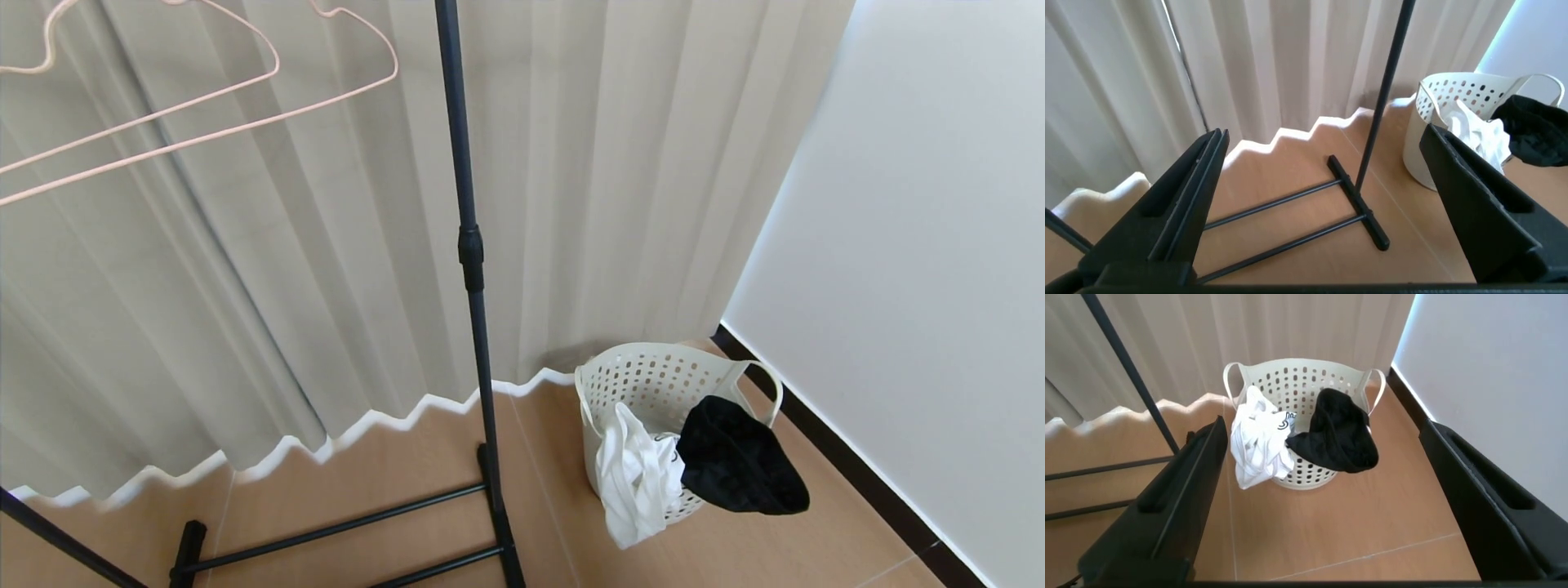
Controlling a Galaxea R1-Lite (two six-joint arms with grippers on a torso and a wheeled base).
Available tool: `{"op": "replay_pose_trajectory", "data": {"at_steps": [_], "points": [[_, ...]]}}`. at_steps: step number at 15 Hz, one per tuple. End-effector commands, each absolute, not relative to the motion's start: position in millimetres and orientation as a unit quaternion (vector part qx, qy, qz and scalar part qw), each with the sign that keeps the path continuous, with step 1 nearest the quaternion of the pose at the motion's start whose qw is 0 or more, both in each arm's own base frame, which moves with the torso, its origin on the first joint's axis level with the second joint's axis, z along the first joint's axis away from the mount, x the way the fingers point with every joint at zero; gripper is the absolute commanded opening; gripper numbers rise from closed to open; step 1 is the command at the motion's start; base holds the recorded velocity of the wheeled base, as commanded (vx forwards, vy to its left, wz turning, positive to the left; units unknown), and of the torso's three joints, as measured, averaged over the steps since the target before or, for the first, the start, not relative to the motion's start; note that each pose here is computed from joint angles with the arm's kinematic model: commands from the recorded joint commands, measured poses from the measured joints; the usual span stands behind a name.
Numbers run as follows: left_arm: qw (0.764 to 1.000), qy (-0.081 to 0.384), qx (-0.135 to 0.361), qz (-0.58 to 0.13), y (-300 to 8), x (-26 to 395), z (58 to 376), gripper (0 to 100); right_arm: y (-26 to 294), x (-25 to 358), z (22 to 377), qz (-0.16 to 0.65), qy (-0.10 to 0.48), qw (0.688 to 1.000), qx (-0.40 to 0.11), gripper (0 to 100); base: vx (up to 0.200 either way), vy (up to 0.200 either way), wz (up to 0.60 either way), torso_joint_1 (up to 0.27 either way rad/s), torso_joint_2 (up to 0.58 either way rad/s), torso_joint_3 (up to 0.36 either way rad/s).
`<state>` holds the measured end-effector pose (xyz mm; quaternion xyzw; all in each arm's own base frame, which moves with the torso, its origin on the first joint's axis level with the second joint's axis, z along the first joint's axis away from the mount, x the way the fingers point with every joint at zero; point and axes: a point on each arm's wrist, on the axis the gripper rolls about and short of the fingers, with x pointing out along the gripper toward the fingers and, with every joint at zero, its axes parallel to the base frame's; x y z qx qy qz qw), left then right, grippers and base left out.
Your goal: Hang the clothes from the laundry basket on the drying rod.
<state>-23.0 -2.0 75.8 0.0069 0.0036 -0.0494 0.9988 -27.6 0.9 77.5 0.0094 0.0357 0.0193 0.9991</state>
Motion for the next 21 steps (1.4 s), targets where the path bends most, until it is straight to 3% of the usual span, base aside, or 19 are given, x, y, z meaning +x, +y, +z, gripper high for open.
{"op": "replay_pose_trajectory", "data": {"at_steps": [1,21], "points": [[0.999,0.003,0.007,-0.049,-2.0,-23.0,75.9,100,0.9,-27.5,77.6,0.02,0.036,0.999,0.01,100,0.0,0.0,0.0,0.002,0.0,-0.183],[0.999,0.003,0.007,-0.048,-2.0,-23.0,75.9,100,0.9,-27.5,77.6,0.02,0.036,0.999,0.009,100,0.0,0.0,0.0,0.002,0.0,-0.195]]}}
